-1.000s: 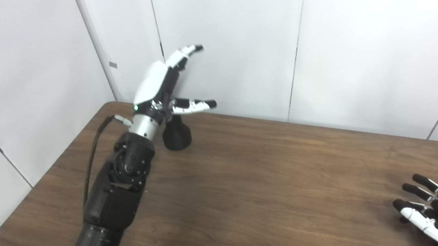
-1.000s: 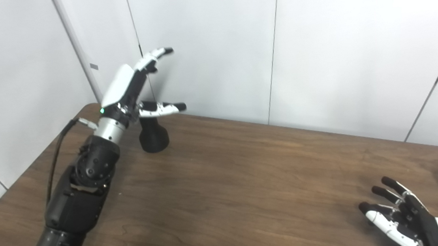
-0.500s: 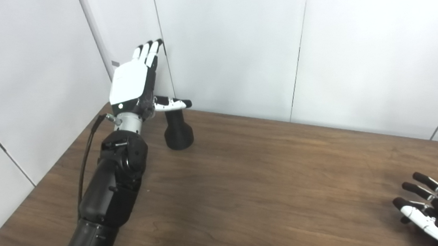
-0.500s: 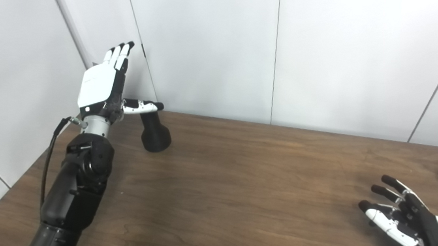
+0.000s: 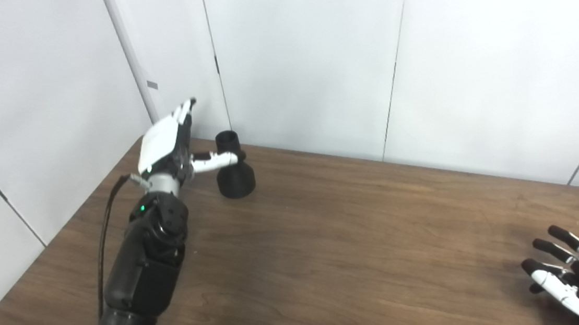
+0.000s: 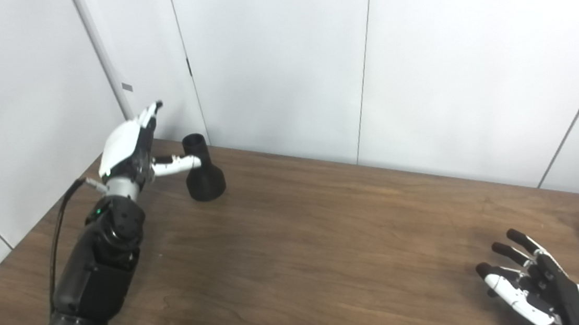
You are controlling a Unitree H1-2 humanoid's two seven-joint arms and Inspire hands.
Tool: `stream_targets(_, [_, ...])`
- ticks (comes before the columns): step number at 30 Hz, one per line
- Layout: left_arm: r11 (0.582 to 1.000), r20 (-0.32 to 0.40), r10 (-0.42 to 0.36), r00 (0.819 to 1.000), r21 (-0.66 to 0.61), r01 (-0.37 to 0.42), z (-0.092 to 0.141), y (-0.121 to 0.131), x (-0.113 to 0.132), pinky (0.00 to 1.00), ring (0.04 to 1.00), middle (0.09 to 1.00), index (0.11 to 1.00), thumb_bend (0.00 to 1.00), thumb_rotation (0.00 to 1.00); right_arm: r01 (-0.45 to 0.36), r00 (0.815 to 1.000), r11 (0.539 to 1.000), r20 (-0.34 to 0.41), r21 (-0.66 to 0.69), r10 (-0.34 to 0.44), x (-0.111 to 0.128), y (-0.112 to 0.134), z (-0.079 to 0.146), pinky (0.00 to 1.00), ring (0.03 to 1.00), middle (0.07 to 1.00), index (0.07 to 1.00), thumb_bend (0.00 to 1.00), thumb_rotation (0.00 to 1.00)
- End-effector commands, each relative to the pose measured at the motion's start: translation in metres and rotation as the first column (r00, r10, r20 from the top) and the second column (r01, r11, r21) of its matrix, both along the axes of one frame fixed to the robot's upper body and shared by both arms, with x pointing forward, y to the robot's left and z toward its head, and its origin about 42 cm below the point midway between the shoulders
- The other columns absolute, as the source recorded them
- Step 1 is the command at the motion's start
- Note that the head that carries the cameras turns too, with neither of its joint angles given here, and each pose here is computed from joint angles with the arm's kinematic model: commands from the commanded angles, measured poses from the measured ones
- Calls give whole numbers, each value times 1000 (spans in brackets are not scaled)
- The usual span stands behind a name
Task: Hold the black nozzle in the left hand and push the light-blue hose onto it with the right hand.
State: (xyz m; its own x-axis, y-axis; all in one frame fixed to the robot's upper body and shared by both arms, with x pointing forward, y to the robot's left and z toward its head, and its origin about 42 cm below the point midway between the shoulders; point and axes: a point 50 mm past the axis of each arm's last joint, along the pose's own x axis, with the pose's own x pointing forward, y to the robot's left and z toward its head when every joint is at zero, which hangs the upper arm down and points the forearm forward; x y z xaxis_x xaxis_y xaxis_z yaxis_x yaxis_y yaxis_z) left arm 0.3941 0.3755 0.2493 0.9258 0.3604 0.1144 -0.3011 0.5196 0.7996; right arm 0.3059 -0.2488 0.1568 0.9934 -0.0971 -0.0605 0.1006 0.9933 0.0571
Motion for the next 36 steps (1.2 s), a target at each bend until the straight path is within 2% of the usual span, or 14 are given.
stream_targets(1, [1000, 54, 13, 998, 13, -13, 20, 7, 4, 821, 1000, 1000, 1000, 1000, 483, -11, 997, 1000, 78, -11, 12, 6, 1, 21, 347, 531, 713, 788, 431, 0])
stream_targets(7, [999, 4, -15, 1000, -50, 15, 5, 9, 4, 979, 1000, 1000, 1000, 1000, 460, -10, 997, 1000, 74, -10, 10, 5, 2, 22, 353, 540, 725, 799, 424, 0])
stream_targets(9, [998, -15, -23, 1000, -59, 22, 0, 9, 5, 995, 1000, 1000, 1000, 1000, 458, -10, 997, 1000, 74, -11, 10, 5, 3, 22, 357, 540, 726, 799, 423, 0])
stream_targets(19, [996, -100, -25, 995, -91, 16, -30, 7, 12, 954, 1000, 1000, 1000, 1000, 447, -16, 997, 1000, 76, 7, 16, 3, 2, 23, 335, 530, 726, 796, 426, 0])
stream_targets(22, [994, -111, -37, 993, -105, 25, -38, 4, 14, 955, 1000, 1000, 1000, 1000, 444, -35, 997, 999, 76, 31, 32, 1, 4, 27, 371, 563, 758, 817, 377, 0])
stream_targets(28, [995, -127, -48, 991, -95, 36, -51, -3, 21, 969, 1000, 1000, 1000, 1000, 411, -42, 997, 999, 62, 30, 40, 0, 8, 31, 423, 600, 792, 833, 362, 0])
stream_targets(36, [998, -187, -14, 982, -62, 2, -73, -7, 36, 956, 1000, 982, 983, 1000, 386, -78, 996, 997, 45, 15, 77, 0, 5, 29, 394, 582, 784, 821, 357, 0])
